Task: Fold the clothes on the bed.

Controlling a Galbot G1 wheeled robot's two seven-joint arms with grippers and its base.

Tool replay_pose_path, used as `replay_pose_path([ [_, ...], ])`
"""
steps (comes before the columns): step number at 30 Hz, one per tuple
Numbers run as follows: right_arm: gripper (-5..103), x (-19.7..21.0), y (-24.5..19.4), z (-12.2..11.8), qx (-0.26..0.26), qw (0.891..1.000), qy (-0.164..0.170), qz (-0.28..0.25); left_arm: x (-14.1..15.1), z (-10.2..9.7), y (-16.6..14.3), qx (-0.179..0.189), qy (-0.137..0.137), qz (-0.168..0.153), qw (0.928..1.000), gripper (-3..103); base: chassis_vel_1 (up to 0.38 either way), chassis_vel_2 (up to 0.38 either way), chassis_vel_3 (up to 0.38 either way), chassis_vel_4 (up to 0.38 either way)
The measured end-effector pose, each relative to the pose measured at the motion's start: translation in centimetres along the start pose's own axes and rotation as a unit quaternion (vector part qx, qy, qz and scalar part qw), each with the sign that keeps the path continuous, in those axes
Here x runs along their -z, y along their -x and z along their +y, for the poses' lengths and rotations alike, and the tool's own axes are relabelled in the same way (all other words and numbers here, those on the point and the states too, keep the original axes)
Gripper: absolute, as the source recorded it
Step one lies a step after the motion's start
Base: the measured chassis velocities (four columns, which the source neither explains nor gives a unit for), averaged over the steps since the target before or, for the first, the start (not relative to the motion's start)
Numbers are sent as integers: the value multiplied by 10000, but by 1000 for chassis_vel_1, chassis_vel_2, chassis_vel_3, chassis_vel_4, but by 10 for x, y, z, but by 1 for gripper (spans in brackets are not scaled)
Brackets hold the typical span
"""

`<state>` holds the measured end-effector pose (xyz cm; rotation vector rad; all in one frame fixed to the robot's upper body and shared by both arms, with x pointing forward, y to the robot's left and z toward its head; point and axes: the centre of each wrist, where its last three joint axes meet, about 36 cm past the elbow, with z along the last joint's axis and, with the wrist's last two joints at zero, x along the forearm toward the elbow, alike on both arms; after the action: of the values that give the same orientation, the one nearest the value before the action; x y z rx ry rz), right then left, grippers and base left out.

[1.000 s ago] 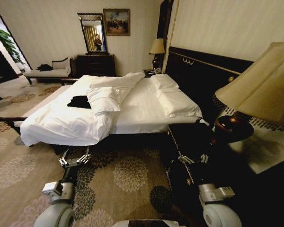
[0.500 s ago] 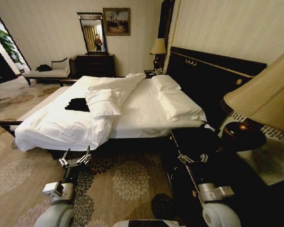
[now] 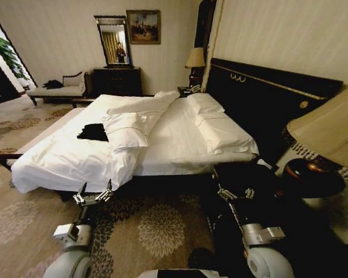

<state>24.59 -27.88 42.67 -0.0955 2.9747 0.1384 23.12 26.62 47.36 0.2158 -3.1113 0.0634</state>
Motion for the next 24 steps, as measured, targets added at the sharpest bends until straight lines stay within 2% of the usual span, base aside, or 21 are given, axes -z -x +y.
replay_pose_path([
  [24, 100, -4, 3, 0, -29, 10000, 23, -8, 0, 0, -2, 17, 55, -24, 10000, 100, -127, 129, 129, -124],
])
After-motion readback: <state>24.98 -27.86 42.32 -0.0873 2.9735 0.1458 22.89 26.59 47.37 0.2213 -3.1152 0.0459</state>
